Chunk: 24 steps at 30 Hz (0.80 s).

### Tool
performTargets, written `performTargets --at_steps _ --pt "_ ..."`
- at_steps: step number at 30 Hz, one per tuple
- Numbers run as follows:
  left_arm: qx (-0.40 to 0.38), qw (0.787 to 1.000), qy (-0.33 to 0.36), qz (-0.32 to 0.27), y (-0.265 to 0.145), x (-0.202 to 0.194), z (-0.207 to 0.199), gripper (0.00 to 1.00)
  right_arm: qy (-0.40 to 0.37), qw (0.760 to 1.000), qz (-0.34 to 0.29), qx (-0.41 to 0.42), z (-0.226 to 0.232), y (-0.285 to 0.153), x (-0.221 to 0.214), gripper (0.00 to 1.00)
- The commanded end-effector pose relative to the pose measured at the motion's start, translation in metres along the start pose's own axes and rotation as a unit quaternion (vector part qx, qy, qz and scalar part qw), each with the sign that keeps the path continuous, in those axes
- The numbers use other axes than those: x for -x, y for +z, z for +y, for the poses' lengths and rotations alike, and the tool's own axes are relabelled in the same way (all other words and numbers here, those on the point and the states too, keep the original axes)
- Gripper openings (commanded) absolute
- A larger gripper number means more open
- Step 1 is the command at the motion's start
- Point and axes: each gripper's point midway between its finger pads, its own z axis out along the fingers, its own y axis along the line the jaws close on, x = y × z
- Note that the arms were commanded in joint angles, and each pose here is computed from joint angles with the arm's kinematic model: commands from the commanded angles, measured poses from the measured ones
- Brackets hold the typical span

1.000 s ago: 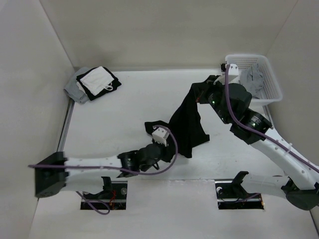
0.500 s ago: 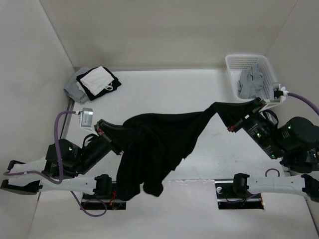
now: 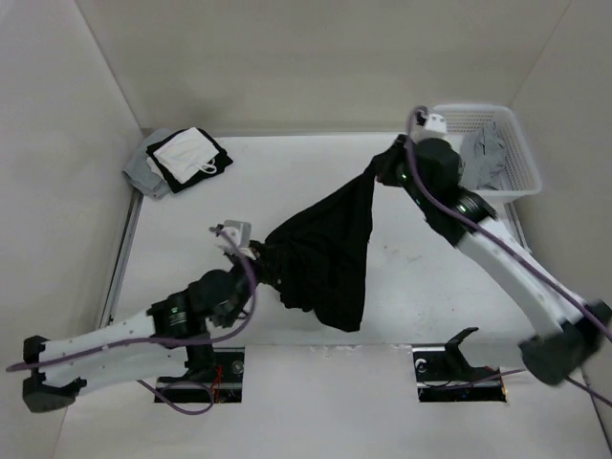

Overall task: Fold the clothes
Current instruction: Flatten the tank top out

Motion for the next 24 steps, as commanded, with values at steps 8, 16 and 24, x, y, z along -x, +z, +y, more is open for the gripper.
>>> performTargets --at_steps 8,16,24 --pt "0.099 0.990 -0.096 -0.015 0.178 -0.002 0.147 0.29 0.083 0.992 0.069 -0.065 -0.081 0.205 -0.012 0.16" --pt "0.075 0.988 -0.134 -0.029 0.207 0.023 0.144 0.56 0.080 0.991 0.087 -0.061 -0.077 0.145 -0.073 0.53" --pt "0.150 0.977 -0.099 0.113 0.097 -0.119 0.146 0.36 0.050 0.974 0.218 -0.039 -0.053 -0.024 -0.248 0.07"
